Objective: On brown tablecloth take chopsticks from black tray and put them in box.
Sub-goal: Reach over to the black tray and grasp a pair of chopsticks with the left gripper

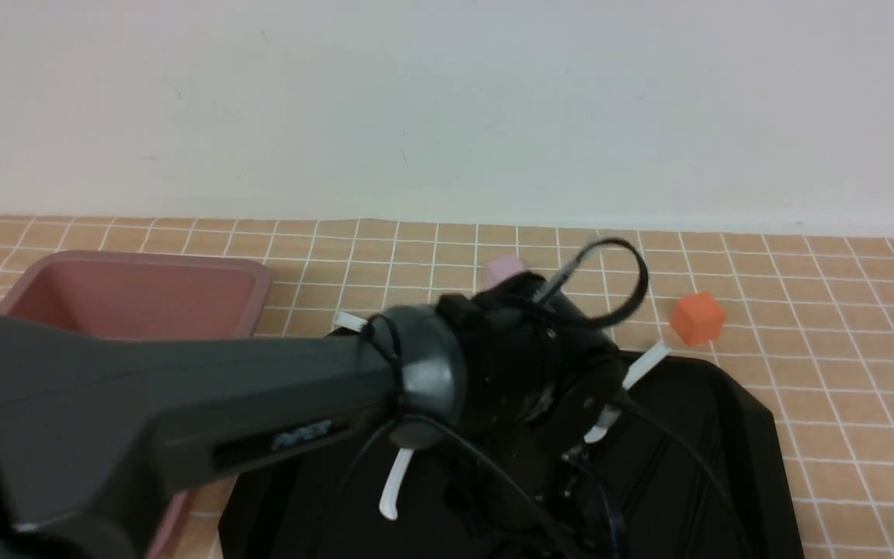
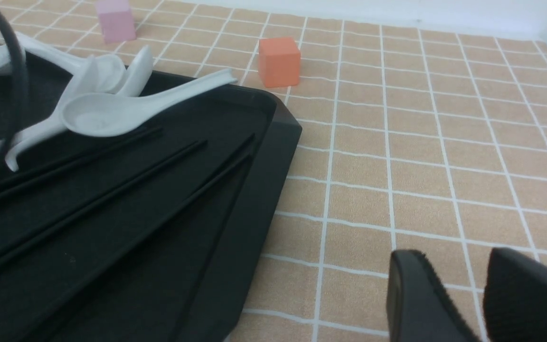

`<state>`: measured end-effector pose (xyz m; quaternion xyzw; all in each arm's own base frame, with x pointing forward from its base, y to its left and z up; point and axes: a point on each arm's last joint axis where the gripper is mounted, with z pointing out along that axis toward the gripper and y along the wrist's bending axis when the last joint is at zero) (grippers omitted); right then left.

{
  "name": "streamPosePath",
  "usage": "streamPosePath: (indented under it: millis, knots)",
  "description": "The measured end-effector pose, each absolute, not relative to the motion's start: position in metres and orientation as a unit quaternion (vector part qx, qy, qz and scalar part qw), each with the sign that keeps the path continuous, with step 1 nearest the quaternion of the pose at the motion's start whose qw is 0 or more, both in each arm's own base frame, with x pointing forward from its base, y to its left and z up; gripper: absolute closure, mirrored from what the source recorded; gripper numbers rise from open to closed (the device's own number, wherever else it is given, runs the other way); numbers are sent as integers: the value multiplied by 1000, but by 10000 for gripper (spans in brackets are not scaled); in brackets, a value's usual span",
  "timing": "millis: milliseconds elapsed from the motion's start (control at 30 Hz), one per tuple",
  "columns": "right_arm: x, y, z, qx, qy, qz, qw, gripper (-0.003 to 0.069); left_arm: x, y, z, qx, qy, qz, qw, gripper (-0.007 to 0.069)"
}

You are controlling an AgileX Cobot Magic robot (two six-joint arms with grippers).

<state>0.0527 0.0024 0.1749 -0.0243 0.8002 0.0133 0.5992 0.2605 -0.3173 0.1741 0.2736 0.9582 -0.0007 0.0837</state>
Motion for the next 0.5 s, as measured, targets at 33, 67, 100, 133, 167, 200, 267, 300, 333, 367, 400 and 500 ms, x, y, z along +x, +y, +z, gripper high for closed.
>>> streamPosePath:
  millis: [33, 67, 100, 133, 167, 200, 267, 300, 333, 367, 400, 500]
  knots:
    - [53, 2, 175, -24, 800, 13, 599, 419, 261, -318, 168, 274, 959, 4, 78, 266]
    - [53, 2, 175, -24, 800, 13, 599, 419, 261, -318, 162, 275, 959, 8, 72, 265]
    - [53, 2, 175, -24, 800, 13, 599, 419, 262, -319, 155, 275, 959, 12, 66, 264]
    - [53, 2, 175, -24, 800, 13, 599, 419, 262, -319, 153, 275, 959, 14, 64, 264]
    - [53, 2, 175, -24, 800, 13, 599, 419, 263, -320, 152, 277, 959, 14, 64, 264]
    - [53, 2, 175, -24, 800, 13, 599, 419, 263, -321, 151, 281, 958, 14, 64, 264]
    - [53, 2, 175, -24, 800, 13, 599, 419, 263, -321, 150, 291, 954, 15, 62, 265]
    - [53, 2, 175, -24, 800, 13, 599, 419, 264, -322, 150, 294, 954, 15, 60, 270]
    - [53, 2, 175, -24, 800, 13, 599, 419, 263, -322, 150, 295, 953, 14, 60, 275]
    - [53, 2, 175, -24, 800, 13, 599, 419, 263, -322, 150, 296, 953, 15, 58, 285]
    - [53, 2, 175, -24, 800, 13, 599, 419, 263, -322, 150, 296, 953, 14, 57, 304]
    - [53, 2, 175, -24, 800, 13, 599, 419, 262, -323, 149, 291, 955, 8, 52, 421]
